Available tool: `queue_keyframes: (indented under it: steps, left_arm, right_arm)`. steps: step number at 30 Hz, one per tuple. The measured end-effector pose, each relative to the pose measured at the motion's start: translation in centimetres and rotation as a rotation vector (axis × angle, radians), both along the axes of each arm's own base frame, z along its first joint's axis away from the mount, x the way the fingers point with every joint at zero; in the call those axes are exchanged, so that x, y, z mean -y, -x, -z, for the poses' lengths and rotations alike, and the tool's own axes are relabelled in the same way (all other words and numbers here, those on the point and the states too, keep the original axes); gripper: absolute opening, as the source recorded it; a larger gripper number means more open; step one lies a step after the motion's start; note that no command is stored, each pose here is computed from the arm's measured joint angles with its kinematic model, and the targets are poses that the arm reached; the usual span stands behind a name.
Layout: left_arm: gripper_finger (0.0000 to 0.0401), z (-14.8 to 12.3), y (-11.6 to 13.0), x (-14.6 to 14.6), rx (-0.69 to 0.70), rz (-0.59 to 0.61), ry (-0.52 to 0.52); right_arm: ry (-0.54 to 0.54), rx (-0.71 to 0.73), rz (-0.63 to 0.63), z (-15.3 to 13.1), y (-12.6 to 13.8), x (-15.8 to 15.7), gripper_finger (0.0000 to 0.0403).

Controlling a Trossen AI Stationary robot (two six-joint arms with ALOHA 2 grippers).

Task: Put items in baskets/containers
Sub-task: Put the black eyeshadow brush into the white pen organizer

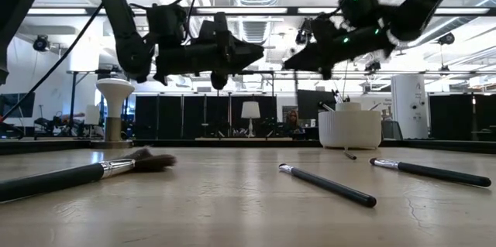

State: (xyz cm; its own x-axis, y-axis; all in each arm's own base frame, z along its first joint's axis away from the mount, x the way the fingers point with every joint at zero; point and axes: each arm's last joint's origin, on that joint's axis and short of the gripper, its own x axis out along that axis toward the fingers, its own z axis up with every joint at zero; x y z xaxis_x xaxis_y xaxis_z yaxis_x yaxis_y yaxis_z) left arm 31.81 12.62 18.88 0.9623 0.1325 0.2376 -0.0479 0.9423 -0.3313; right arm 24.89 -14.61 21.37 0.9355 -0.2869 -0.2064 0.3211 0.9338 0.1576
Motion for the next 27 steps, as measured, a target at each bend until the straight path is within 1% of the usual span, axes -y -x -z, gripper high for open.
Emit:
queue_keyframes:
  steps: [3,5,9,13,17,22,24,27]
  left_arm:
    - [0.0072,0.3,0.2,0.2,-0.017,0.018,-0.018]
    - [0.0071,0.4,0.3,0.2,-0.021,0.026,-0.019]
    - [0.0071,0.5,0.2,0.2,-0.029,0.036,-0.022]
    - [0.0071,0.5,0.2,0.2,-0.035,0.036,-0.020]
    - [0.0071,0.5,0.2,0.2,-0.036,0.037,-0.019]
    - [0.0071,0.6,0.2,0.2,-0.047,0.038,-0.012]
    - [0.0071,0.9,0.2,0.2,-0.068,0.039,0.001]
    - [0.0071,1.1,0.1,0.2,-0.092,0.045,0.040]
  right_arm:
    - [0.092,-0.066,0.159,-1.7,2.4,0.7,0.0015]
    - [0.143,-0.085,0.250,-2.6,3.9,1.3,0.0015]
    - [0.175,-0.089,0.378,-3.6,6.6,2.7,0.0015]
    - [0.176,-0.133,0.483,-2.9,8.5,4.4,0.0015]
    - [0.142,-0.180,0.541,-1.5,9.4,5.6,0.0015]
    - [0.105,-0.206,0.548,-0.4,9.7,5.8,0.0015]
    - [0.079,-0.199,0.555,-0.1,9.6,5.9,0.0024]
    - [0.052,-0.197,0.572,0.1,9.7,5.9,0.0054]
